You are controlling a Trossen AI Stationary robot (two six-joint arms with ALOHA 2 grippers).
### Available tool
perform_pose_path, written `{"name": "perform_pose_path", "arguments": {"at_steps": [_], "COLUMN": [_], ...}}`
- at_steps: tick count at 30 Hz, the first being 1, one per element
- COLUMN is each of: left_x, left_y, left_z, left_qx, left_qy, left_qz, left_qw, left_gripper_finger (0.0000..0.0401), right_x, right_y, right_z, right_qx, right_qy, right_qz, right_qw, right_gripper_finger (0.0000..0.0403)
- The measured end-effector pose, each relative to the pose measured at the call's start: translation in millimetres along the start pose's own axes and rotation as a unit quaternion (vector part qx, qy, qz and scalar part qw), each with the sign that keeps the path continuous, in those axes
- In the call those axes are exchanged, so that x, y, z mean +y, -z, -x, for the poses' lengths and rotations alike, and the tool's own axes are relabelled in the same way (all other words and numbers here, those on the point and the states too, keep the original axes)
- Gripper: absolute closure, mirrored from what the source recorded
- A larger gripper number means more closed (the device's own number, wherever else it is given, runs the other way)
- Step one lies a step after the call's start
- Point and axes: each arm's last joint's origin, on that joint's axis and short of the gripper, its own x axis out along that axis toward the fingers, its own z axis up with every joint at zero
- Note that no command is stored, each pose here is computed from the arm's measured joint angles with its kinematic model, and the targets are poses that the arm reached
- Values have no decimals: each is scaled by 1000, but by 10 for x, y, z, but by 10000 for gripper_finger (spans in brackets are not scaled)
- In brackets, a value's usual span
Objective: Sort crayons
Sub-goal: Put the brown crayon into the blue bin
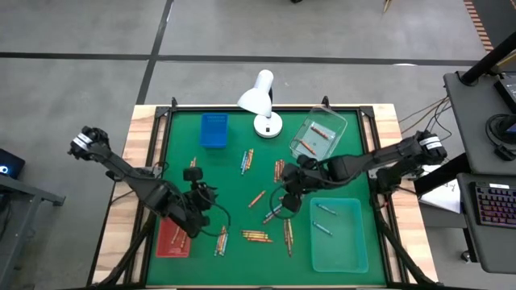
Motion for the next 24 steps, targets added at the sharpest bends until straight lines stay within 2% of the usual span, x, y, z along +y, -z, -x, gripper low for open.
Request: {"name": "perform_pose_path", "arguments": {"at_steps": [5,9,14,19,24], "left_x": [183,285,410,529,660], "left_y": [118,151,112,35,-31], "left_z": [-20,-68,-152,-253,-359], "left_qx": [-53,-109,-163,-182,-190], "left_qy": [15,20,6,25,9], "left_qz": [46,59,69,51,58], "left_qw": [997,992,984,982,980], "left_gripper_finger": [326,326,326,326,326], "right_x": [-93,-164,-211,-235,-328], "right_y": [-46,-70,-73,-73,-100], "right_z": [-26,-87,-150,-194,-263], "right_qx": [10,23,35,41,50], "right_qy": [-11,-15,-10,-8,-1], "right_qz": [5,0,50,106,108], "right_qw": [1000,1000,998,993,993], "right_gripper_finger": [346,346,346,346,346]}}
